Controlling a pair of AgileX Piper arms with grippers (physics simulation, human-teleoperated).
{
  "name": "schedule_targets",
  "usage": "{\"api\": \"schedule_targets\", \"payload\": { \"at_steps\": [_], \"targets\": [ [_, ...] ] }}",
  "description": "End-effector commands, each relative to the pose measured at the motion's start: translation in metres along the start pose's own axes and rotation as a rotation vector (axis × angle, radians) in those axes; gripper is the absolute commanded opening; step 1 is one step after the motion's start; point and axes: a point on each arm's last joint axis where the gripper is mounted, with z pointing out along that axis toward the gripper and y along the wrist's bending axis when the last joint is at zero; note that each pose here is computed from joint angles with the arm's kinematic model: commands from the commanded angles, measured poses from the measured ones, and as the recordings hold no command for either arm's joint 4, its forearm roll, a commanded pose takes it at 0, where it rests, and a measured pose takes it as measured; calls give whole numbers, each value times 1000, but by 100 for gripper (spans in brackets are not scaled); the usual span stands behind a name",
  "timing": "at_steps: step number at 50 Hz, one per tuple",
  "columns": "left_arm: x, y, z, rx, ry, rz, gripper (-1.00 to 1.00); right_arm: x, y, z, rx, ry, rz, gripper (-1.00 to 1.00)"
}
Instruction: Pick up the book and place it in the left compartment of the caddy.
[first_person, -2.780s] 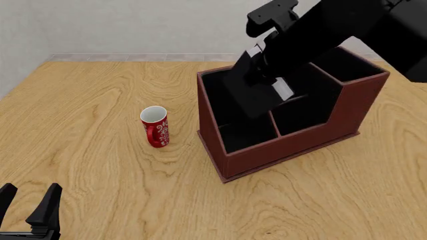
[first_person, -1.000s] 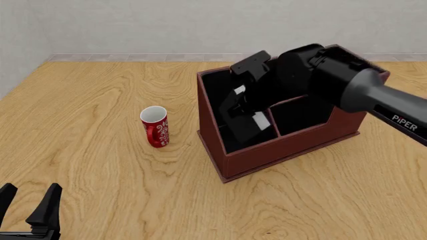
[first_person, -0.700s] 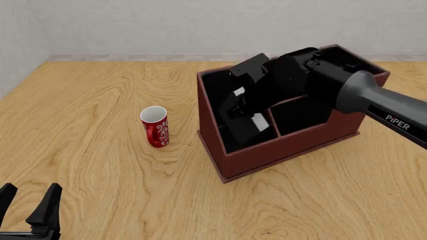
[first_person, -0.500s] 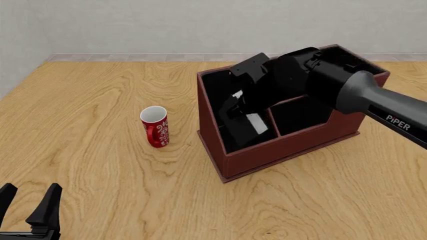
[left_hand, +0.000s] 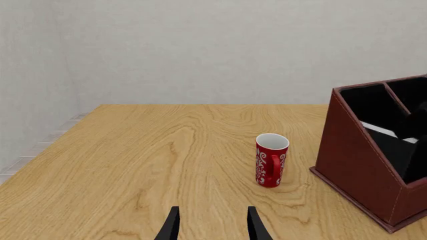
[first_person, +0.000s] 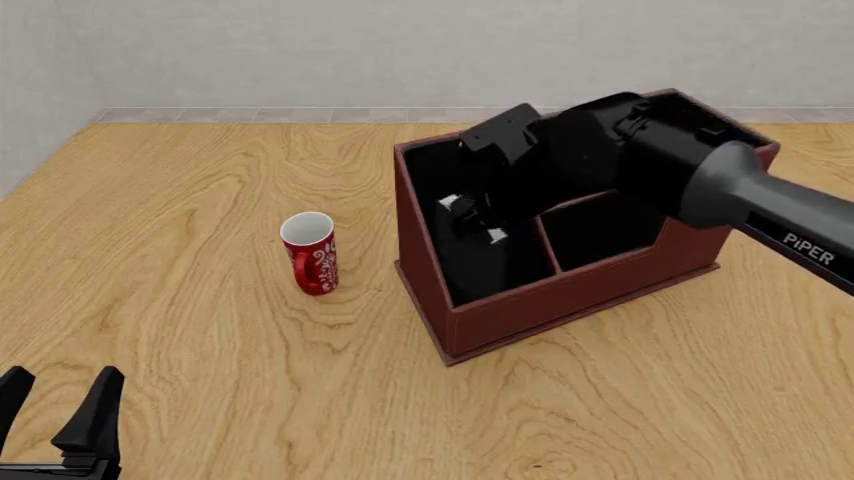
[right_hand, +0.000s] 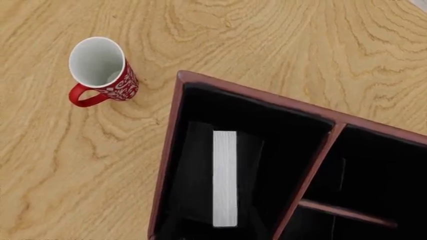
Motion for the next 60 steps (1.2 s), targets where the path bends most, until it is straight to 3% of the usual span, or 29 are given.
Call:
{"api": "schedule_targets", "payload": {
  "at_steps": [1,32,51,59,60],
  "targets": [
    [0,0,0,0,0,0,100,0,2,-5,-2,-2,-7,100],
    [0,0,0,0,0,0,100,-18,-13,-73,32,-77,-27,100],
    [0,0,0,0,0,0,100,-7,-6,-127,35,-151,-29,100],
    [0,0,0,0,0,0,100,13,-4,-155,54,-229,-37,100],
    [0,0,0,0,0,0,100,16,2,-161,35,-244,-11,100]
  ]
}}
